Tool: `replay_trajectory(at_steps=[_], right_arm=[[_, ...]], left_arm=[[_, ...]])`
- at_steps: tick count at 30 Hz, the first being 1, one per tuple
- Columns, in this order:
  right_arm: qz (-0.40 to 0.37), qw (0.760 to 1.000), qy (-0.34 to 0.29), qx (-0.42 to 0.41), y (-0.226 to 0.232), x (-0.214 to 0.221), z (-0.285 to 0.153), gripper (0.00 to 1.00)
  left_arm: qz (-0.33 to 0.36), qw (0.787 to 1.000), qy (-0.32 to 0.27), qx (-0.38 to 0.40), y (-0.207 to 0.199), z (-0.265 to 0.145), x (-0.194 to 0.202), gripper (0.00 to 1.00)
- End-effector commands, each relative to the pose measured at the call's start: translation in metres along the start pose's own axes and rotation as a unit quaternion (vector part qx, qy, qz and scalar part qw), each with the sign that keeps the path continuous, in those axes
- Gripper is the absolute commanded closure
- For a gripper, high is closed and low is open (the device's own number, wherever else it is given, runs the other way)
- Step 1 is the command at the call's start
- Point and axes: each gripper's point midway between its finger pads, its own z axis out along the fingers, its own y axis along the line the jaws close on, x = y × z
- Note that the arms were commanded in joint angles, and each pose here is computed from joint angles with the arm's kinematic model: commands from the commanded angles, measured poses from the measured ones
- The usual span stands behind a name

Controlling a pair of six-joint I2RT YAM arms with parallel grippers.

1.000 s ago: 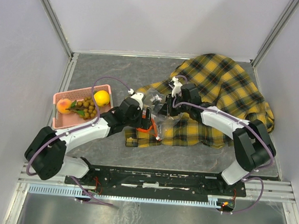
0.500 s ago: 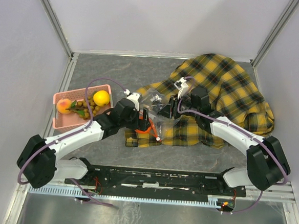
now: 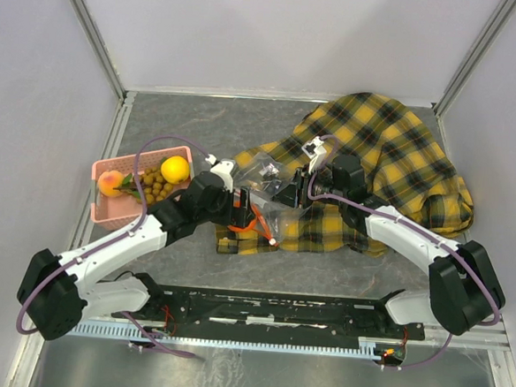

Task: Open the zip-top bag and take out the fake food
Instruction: Pick up the fake fruit from the zipper food storage bag.

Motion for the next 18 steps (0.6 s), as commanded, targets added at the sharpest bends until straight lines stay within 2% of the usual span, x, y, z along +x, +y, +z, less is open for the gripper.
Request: replay_trajectory(at_steps=[1, 18], right_arm=[[-0.027, 0.999, -0.026, -0.025, 0.016, -0.016, -0.006, 0.6], [-0.022, 0.999, -0.019, -0.019, 0.011, -0.009, -0.005, 0.6]], left_arm=[[-0.018, 0.999, -0.035, -0.002, -0.002, -0.02, -0.021, 0.63], [-0.007, 0.988, -0.096, -0.117, 0.056, -0.067, -0.058, 0.66]])
